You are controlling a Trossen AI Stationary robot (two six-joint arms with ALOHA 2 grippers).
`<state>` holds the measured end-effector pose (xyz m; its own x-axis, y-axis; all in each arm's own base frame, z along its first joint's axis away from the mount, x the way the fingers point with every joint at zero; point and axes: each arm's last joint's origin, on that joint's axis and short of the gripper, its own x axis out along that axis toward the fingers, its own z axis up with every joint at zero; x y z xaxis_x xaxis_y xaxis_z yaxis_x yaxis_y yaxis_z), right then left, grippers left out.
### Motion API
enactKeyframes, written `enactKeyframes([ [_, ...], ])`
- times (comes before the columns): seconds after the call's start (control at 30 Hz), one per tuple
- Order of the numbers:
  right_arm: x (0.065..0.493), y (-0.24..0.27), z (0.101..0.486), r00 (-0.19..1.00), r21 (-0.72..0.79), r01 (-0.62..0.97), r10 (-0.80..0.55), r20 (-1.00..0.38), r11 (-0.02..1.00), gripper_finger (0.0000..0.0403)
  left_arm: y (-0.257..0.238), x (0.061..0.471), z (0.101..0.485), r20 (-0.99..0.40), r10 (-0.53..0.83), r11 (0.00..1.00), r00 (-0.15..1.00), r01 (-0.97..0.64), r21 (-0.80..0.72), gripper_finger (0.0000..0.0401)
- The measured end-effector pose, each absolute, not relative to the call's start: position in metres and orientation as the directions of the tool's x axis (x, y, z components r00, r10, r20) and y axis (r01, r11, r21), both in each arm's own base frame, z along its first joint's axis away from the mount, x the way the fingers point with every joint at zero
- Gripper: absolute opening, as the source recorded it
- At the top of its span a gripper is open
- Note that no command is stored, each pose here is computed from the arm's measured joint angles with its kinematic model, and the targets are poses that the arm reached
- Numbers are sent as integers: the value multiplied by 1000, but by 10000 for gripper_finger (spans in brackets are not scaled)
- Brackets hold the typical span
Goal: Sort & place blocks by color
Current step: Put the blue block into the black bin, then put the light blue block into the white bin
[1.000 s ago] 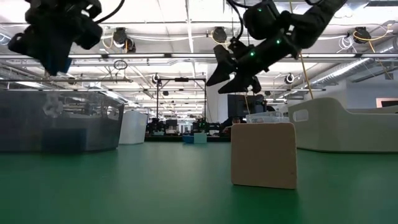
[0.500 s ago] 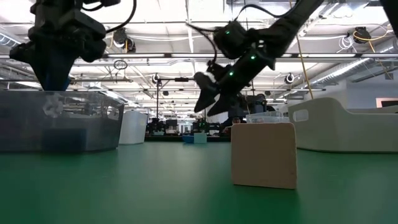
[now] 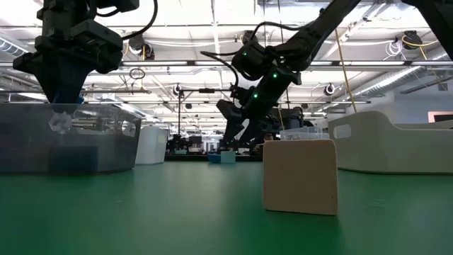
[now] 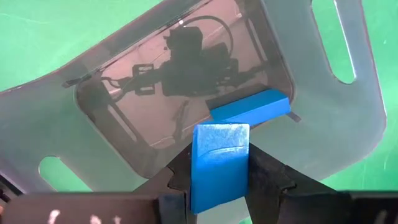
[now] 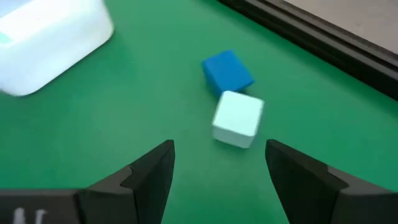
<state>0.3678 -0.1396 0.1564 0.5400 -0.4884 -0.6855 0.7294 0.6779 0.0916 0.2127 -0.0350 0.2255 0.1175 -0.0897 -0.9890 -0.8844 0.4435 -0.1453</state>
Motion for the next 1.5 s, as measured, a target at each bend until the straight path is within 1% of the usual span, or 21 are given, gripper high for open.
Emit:
enactKeyframes([
  [0.1,365,-146,156,539,119,743,-484,-689,658,242,-35,213,225,-989,-90,449,118,-881,-146,102],
  [0.2,364,-152,156,573,221,742,-429,-698,632,242,-35,213,225,-989,-90,474,118,-868,-147,102],
  [0.27,364,-154,157,583,255,747,-421,-694,614,242,-35,213,225,-989,-90,476,119,-867,-148,102],
  [0.4,365,-157,159,600,273,748,-440,-668,606,242,-35,213,225,-989,-90,469,118,-871,-147,109],
  [0.53,366,-157,160,609,280,744,-444,-657,606,242,-35,213,226,-988,-90,520,123,-840,-152,120],
  [0.63,367,-157,162,622,289,739,-449,-642,609,242,-35,213,226,-989,-79,531,126,-834,-149,101],
  [0.77,368,-158,163,634,299,733,-454,-626,612,243,-34,213,226,-989,-72,499,128,-854,-146,52],
  [0.83,368,-158,163,634,299,733,-454,-626,611,243,-34,213,226,-989,-72,490,128,-859,-146,35],
  [0.9,368,-158,163,631,297,734,-454,-629,610,243,-34,213,226,-989,-72,483,128,-863,-147,27],
  [0.97,367,-158,163,628,295,737,-454,-632,608,243,-35,213,226,-989,-75,483,127,-863,-148,28],
  [1.07,367,-160,163,625,296,741,-458,-632,603,243,-35,213,226,-986,-109,482,124,-861,-161,45],
  [1.23,366,-162,163,623,319,752,-463,-631,577,243,-37,213,226,-982,-149,466,117,-867,-174,96],
  [1.33,366,-163,163,622,331,758,-472,-625,561,243,-37,213,226,-982,-150,470,117,-865,-175,129],
  [1.43,365,-163,162,592,318,787,-504,-629,528,243,-37,213,226,-982,-150,471,117,-865,-175,158],
  [1.5,366,-166,157,578,324,799,-500,-645,506,243,-37,213,226,-982,-150,471,117,-865,-175,173],
])
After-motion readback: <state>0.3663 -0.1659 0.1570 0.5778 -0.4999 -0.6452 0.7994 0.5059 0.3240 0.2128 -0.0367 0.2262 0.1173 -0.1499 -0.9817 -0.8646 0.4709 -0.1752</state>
